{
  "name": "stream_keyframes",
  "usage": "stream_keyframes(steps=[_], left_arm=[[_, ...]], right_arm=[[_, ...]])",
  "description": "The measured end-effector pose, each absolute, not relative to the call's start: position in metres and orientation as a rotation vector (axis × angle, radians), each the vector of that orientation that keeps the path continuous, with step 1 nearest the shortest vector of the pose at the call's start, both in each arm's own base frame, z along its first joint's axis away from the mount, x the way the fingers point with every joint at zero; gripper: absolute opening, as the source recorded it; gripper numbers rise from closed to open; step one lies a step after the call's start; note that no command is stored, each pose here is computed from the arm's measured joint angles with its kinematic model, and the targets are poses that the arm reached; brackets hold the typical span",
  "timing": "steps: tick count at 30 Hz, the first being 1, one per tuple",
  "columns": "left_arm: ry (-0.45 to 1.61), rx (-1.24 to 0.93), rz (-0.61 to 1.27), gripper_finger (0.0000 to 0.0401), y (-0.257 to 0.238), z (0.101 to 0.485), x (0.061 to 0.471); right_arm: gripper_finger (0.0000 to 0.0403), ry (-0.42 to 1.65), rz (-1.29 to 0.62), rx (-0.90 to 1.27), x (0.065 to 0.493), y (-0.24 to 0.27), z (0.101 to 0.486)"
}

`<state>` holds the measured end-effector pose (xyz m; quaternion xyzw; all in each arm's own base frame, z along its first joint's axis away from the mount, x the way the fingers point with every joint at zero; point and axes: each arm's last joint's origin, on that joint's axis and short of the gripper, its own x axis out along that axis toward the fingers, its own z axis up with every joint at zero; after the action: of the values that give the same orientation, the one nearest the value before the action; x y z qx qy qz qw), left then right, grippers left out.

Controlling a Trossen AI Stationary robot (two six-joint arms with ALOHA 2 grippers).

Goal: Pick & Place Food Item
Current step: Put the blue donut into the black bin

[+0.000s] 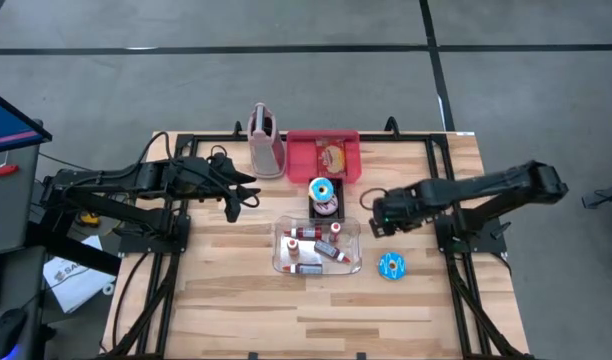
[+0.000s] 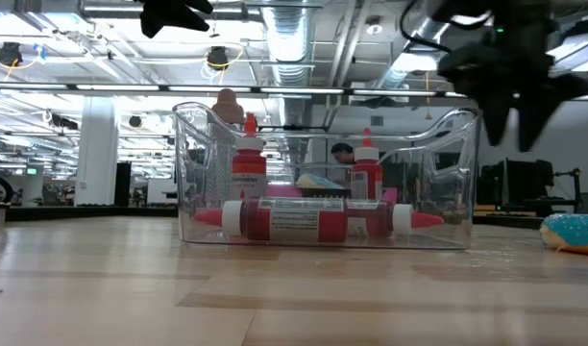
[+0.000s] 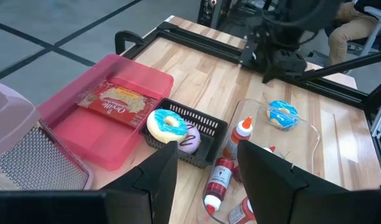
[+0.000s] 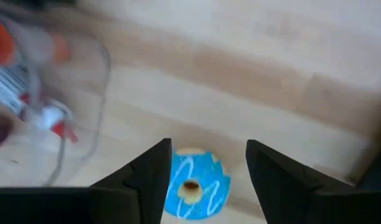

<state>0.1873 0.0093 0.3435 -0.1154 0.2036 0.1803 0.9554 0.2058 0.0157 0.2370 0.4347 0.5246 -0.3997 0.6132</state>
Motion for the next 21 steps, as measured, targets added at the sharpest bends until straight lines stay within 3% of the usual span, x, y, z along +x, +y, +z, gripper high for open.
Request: stream_keyframes(steps=[7, 13, 21], left_arm=[[0.413, -0.236, 0.365, 0.0164, 0.009, 0.344, 0.187], [0.412, -0.246, 0.346, 0.0164, 0.008, 0.344, 0.188], [0.416, -0.255, 0.323, 0.0164, 0.007, 0.344, 0.188]], right_arm=[[0.0193, 1.289, -0.897, 1.032, 0.206, 0.05, 0.217], [0.0221, 1.382, -0.825, 0.971, 0.21, 0.077, 0.203], [0.025, 1.436, -0.879, 0.883, 0.202, 0.091, 0.193]])
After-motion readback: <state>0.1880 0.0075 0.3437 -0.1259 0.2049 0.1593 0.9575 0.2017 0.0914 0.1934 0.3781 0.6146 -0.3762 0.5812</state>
